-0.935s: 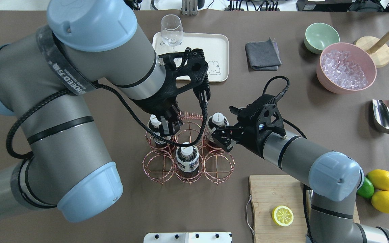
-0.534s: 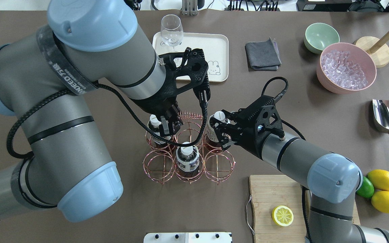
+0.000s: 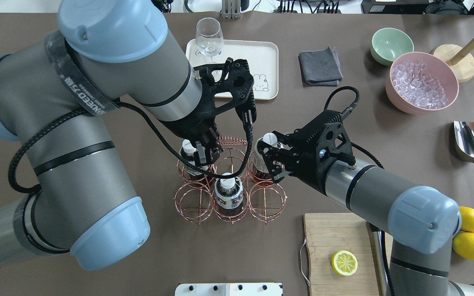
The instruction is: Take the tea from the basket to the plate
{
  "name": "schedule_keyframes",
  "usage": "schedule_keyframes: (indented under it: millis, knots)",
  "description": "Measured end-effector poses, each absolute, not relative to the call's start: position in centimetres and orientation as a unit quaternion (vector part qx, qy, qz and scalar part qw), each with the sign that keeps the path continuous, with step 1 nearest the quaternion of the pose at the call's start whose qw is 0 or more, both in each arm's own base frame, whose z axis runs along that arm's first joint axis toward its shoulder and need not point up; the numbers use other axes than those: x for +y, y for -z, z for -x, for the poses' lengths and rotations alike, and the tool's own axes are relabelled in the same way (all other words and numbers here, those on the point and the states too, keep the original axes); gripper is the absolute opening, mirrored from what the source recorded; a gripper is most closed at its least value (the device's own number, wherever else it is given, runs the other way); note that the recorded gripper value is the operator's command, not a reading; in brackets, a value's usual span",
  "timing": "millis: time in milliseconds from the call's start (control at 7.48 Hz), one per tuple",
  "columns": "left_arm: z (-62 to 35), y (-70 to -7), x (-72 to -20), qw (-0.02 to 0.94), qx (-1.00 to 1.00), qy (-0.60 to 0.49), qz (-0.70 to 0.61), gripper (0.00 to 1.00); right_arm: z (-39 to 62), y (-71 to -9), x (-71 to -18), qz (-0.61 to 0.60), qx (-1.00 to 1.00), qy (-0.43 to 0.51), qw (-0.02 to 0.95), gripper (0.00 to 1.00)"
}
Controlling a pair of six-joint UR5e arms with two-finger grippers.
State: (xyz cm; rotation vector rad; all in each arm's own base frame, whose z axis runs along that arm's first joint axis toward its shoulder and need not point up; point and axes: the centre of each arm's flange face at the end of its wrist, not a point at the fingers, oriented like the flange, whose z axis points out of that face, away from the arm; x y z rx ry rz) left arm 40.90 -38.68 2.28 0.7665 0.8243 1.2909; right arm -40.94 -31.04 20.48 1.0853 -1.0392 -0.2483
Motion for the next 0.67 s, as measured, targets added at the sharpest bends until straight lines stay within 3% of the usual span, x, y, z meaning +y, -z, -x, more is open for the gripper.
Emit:
schedule_keyframes:
  millis: [668]
  knots:
    - [-40.9,-2.3,-38.7,0.655,0.364,-0.569,-0.338,0.0,32.8,-14.4,-29.7,-0.464,-0.467,0.131,0.741,0.0]
